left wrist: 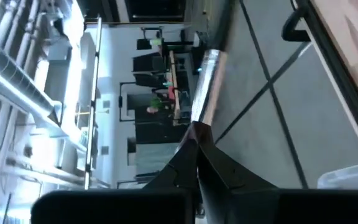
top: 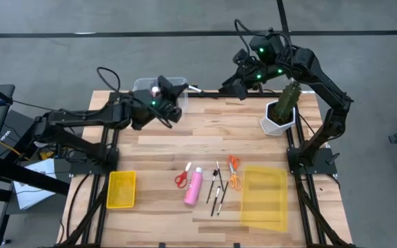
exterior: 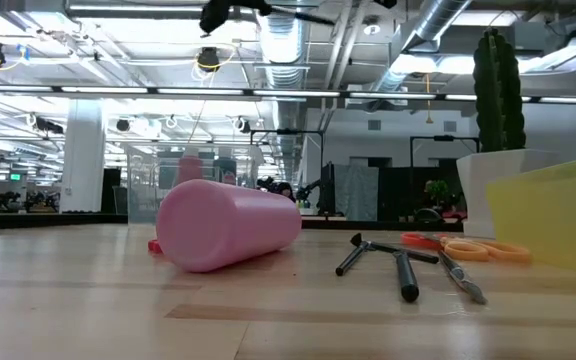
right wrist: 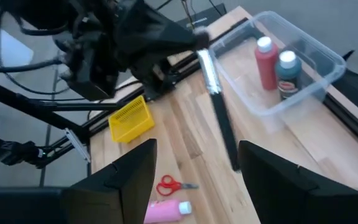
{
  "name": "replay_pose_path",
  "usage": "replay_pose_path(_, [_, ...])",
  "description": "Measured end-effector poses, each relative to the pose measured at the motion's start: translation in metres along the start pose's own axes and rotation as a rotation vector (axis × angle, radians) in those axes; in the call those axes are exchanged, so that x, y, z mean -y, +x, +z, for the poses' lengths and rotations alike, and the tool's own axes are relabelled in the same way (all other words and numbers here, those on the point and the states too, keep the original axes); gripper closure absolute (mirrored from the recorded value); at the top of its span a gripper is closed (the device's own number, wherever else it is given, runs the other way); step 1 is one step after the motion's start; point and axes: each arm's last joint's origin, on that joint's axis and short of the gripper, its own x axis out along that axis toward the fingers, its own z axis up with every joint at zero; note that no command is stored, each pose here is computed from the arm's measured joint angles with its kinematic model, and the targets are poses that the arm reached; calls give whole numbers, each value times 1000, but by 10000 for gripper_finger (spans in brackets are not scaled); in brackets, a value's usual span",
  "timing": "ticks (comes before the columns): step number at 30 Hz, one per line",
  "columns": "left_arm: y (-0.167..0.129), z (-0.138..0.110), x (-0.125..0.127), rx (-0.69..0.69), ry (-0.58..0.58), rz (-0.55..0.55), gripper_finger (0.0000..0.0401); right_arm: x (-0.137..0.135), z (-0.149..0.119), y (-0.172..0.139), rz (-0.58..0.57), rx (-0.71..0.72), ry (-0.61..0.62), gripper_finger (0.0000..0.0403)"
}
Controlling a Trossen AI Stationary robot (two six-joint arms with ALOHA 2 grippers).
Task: Pick & Place Paint Supplies
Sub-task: Put the powder brush into the yellow bin
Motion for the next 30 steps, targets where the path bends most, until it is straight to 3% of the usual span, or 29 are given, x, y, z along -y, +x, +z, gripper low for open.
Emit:
replay_pose_path(5, [10, 13, -8, 15, 50, 14, 401, -2, 4, 0, 30, 39, -18, 180])
replay_pose_path(13, [12, 36, -20, 155, -1, 84, 401, -1, 5, 0, 26, 41, -50, 180])
replay_pose_path(19, [7, 38, -32, 197, -61, 153, 401, 1, 4, 11, 47, -4, -58, 180])
replay_pose_path(30, [8, 37, -34, 158, -80, 167, 401, -6, 0, 40, 153, -85, -66, 180])
